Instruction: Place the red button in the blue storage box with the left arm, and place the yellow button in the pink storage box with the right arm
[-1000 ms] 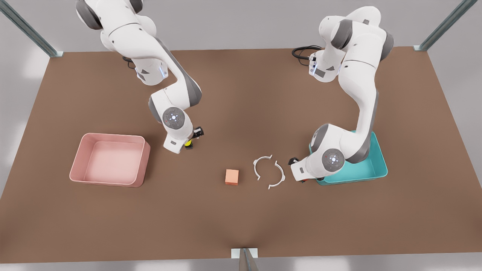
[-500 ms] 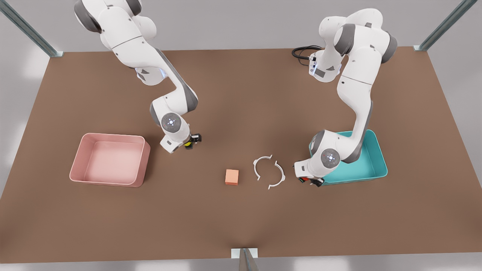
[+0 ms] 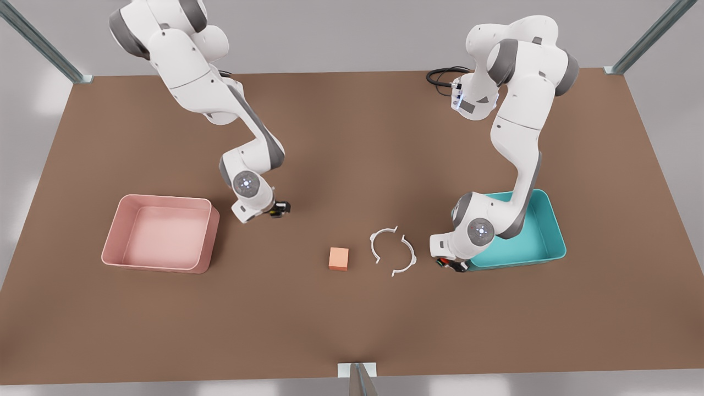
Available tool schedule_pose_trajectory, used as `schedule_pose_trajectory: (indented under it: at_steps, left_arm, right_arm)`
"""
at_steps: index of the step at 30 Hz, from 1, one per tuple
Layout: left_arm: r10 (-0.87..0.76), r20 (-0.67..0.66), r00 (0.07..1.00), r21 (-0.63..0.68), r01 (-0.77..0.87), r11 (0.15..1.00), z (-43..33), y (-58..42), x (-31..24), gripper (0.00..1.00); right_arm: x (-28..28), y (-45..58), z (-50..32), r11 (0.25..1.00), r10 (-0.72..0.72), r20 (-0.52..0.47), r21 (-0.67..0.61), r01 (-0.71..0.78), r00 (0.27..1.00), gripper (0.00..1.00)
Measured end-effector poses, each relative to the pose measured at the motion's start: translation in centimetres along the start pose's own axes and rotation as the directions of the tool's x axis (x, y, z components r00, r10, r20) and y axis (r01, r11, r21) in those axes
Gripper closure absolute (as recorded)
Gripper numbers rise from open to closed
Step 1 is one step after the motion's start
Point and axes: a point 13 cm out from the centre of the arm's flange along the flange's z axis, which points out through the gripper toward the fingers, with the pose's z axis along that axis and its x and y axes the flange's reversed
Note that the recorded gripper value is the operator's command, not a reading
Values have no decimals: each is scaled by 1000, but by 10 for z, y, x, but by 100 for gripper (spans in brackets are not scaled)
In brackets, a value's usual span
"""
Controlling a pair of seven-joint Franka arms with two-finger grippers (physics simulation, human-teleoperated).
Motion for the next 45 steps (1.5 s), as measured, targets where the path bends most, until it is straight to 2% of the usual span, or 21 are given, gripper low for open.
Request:
schedule_pose_trajectory:
  at_steps: [1, 5, 8, 10, 13, 17, 23, 24, 25, 28, 30, 35, 39, 42, 45]
  left_arm:
    - [4, 3, 1000, -2, -4, 1000, -2, 0, -1, 48]
    - [21, 23, 1000, -20, -21, 1000, -21, 4, -8, 48]
    - [31, 59, 998, -60, -27, 998, -81, 12, -17, 48]
    - [19, 67, 998, -81, -14, 997, -127, 25, -9, 48]
    - [-56, 36, 998, -84, 59, 995, -168, 84, 49, 47]
    - [-108, -46, 993, -34, 106, 994, -159, 139, 137, 48]
    - [11, -162, 987, 114, 8, 993, -71, 118, 172, 47]
    - [28, -173, 985, 136, -5, 991, -58, 114, 176, 8]
    - [44, -181, 982, 156, -15, 988, -46, 112, 180, 0]
    - [86, -184, 979, 180, -53, 982, -42, 109, 184, 0]
    - [113, -169, 979, 160, -86, 983, -77, 111, 176, 0]
    - [137, -120, 983, 42, -133, 990, -217, 99, 150, 0]
    - [26, -4, 1000, -47, -27, 999, -341, 96, 105, 0]
    - [-81, 69, 994, -70, 86, 994, -418, 80, 96, 0]
    - [-175, 92, 980, -95, 183, 978, -469, 53, 105, 0]
  right_arm:
    - [3, 3, 5, 1000, -2, 2, -4, 2, 1000, 0]
    - [3, 5, 12, 1000, 12, 17, -20, -12, 1000, 0]
    - [1, 6, 15, 999, 24, 26, -27, -23, 999, 19]
    - [0, 6, 19, 999, 31, 30, -32, -30, 999, 21]
    - [-2, 7, 23, 998, 40, 37, -40, -38, 999, 29]
    - [-5, 9, 22, 998, 48, 48, -50, -46, 998, 46]
    - [-8, 11, 21, 997, 53, 57, -60, -49, 997, 54]
    - [-8, 11, 21, 997, 53, 58, -61, -49, 997, 54]
    - [-11, 11, 18, 997, 55, 62, -65, -51, 997, 54]
    - [-38, 10, -18, 993, 77, 106, -94, -67, 991, 54]
    - [-69, 13, -61, 990, 92, 146, -120, -75, 985, 54]
    - [-167, -38, -178, 977, 169, 218, -168, -133, 961, 54]
    - [-221, -116, -231, 980, 182, 236, -124, -156, 955, 54]
    - [-212, -166, -221, 988, 153, 157, -54, -146, 976, 54]
    - [-162, -189, -197, 995, 96, 20, 4, -96, 995, 53]
